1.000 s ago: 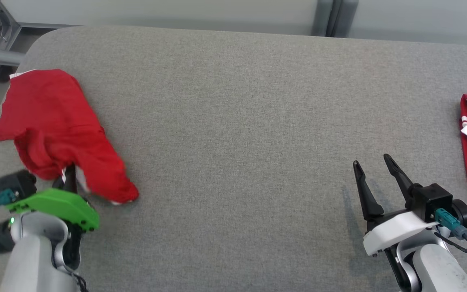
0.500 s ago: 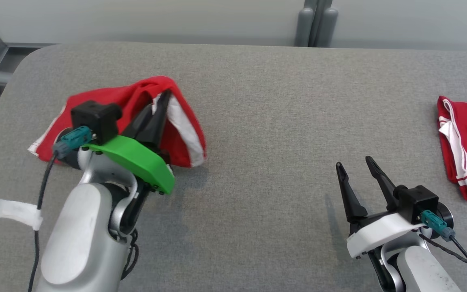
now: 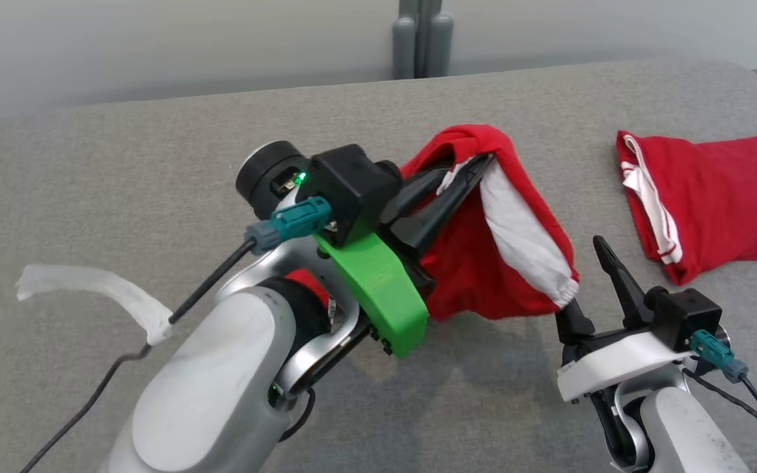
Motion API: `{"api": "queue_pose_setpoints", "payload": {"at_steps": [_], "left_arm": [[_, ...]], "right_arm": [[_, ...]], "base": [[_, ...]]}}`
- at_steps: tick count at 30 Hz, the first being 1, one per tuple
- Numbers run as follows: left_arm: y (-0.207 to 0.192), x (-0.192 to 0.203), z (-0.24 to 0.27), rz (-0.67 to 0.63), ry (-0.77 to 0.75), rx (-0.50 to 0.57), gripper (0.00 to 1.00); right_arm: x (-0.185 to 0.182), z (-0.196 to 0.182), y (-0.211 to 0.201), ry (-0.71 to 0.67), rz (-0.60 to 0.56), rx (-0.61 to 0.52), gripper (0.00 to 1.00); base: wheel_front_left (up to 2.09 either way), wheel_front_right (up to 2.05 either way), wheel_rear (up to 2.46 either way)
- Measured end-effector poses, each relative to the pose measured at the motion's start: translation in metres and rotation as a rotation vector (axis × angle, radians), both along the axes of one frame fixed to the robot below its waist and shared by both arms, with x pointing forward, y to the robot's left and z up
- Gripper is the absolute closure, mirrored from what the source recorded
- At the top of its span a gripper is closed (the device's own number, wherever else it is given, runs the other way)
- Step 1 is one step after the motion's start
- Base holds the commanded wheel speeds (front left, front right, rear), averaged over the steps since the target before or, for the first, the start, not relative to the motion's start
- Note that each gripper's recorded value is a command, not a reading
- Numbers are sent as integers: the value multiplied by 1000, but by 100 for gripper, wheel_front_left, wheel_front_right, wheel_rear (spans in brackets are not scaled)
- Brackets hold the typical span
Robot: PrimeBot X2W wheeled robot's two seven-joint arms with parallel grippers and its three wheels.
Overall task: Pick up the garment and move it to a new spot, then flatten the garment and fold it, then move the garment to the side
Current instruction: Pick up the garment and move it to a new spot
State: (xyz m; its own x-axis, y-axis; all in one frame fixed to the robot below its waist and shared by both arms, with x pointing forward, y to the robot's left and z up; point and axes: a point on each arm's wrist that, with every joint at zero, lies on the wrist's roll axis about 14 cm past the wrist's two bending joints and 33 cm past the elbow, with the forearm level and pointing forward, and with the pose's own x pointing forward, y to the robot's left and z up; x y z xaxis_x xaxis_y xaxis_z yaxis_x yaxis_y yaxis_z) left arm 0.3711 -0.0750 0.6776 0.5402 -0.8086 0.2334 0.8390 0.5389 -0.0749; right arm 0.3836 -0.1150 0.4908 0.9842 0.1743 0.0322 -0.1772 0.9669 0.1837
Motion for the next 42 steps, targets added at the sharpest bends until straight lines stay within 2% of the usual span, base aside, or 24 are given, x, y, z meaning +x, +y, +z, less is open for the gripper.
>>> {"api": "queue_pose_setpoints", "payload": {"at_steps": [7,14,18,19,21,23,25,26,28,33,36,38,40,41,42], "left_arm": [[-29,2,-17,-86,70,50,100],[-47,25,-82,-58,277,147,100],[-52,38,-116,-31,340,206,100],[-54,41,-128,-28,359,229,98],[-54,46,-148,-12,409,262,84],[-52,49,-158,-2,426,281,78],[-49,55,-177,18,462,311,64],[-46,58,-188,28,483,330,62],[-42,60,-206,41,516,363,65],[-40,59,-223,43,556,377,69],[-35,60,-226,58,561,373,69],[-31,61,-229,69,571,377,67],[-26,63,-229,86,573,367,60],[-24,64,-229,95,576,361,51],[-21,66,-228,105,577,350,7]], "right_arm": [[-11,-1,-30,9,-93,0,0],[-20,-1,-57,13,-180,-10,0],[-21,1,-67,11,-214,-17,0],[-20,2,-69,8,-216,-18,0],[-18,5,-71,-1,-217,-21,0],[-17,5,-70,-1,-214,-23,0],[-18,2,-69,8,-208,-24,0],[-18,0,-68,15,-204,-23,0],[-21,-9,-66,43,-195,-17,0],[-36,-42,-70,157,-232,49,0],[-43,-59,-76,216,-277,154,0],[-43,-66,-76,240,-305,292,0],[-45,-75,-70,275,-302,380,0],[-45,-78,-67,288,-309,442,0],[-45,-81,-64,298,-311,494,0]], "base": [[0,0,0],[0,0,0],[0,0,0],[0,0,0],[0,0,0],[0,0,0],[0,0,0],[0,0,0],[0,0,0],[0,0,0],[0,0,0],[0,0,0],[0,0,0],[0,0,0],[0,0,0]]}}
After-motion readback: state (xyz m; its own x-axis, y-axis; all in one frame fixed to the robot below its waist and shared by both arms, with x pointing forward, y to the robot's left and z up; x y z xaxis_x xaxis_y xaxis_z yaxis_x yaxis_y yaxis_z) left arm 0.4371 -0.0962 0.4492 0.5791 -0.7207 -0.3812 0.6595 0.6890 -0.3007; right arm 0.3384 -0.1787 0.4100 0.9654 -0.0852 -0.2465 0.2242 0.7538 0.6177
